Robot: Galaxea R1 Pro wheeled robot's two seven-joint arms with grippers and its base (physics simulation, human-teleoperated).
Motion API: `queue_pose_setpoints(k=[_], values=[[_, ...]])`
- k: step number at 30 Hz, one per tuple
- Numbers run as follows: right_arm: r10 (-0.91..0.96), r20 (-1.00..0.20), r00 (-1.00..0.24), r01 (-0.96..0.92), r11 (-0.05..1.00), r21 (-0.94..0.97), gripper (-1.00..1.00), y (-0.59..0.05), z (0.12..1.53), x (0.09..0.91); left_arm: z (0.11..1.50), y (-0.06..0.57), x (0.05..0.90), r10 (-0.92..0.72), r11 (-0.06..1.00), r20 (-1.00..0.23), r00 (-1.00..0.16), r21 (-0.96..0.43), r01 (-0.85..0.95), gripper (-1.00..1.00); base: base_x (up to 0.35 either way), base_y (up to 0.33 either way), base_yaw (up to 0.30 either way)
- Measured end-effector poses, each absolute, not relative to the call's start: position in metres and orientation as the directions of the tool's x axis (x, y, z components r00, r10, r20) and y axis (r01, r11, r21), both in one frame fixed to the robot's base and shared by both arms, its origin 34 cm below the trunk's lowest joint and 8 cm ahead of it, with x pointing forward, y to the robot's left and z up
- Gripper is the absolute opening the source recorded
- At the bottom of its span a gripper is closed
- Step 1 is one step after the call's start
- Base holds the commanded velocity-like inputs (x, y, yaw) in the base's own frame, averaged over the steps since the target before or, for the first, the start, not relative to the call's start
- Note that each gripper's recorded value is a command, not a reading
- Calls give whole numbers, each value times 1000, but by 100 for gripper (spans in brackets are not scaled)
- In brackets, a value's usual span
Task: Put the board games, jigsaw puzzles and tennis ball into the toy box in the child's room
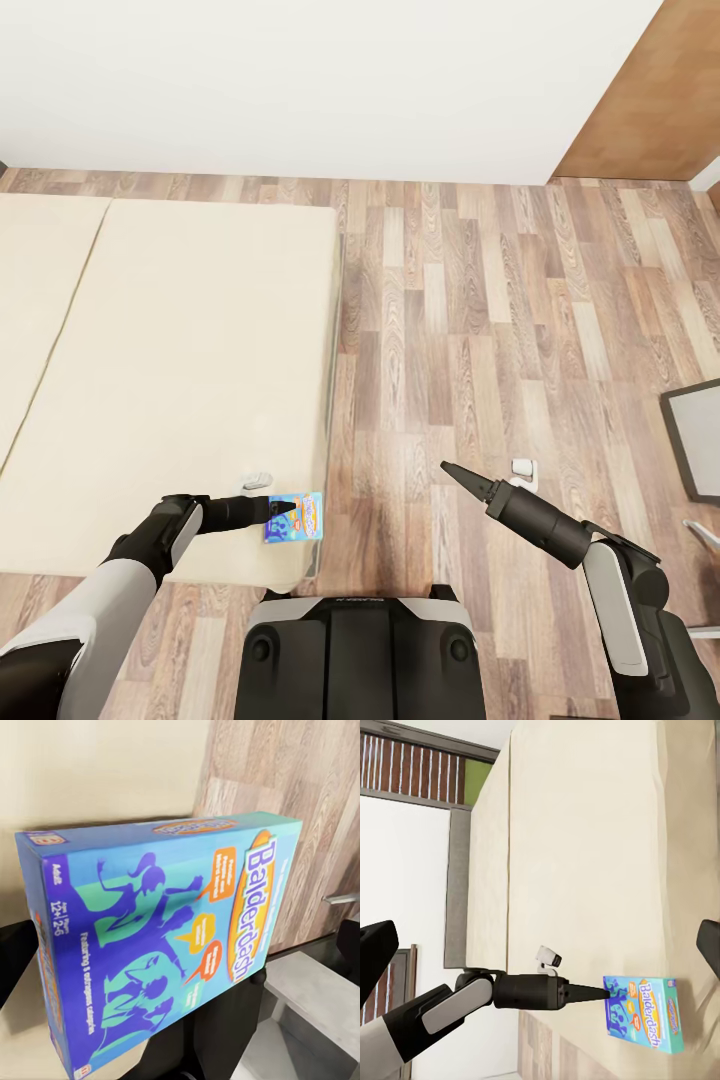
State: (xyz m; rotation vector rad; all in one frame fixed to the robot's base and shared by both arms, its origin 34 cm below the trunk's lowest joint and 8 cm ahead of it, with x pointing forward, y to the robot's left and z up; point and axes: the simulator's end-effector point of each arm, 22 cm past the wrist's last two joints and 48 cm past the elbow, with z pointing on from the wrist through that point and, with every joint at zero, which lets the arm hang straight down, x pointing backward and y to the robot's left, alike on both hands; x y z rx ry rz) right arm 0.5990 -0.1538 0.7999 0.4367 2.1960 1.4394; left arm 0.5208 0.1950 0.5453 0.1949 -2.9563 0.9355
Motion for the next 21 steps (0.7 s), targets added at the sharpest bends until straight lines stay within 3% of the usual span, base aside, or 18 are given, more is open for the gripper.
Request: queue_pose_setpoints(k=[21], values=[[505,-215,-836,5,397,918,100,-154,800,599,545,197,521,-109,812,71,-991,-569,-130,100,0,-8,0]])
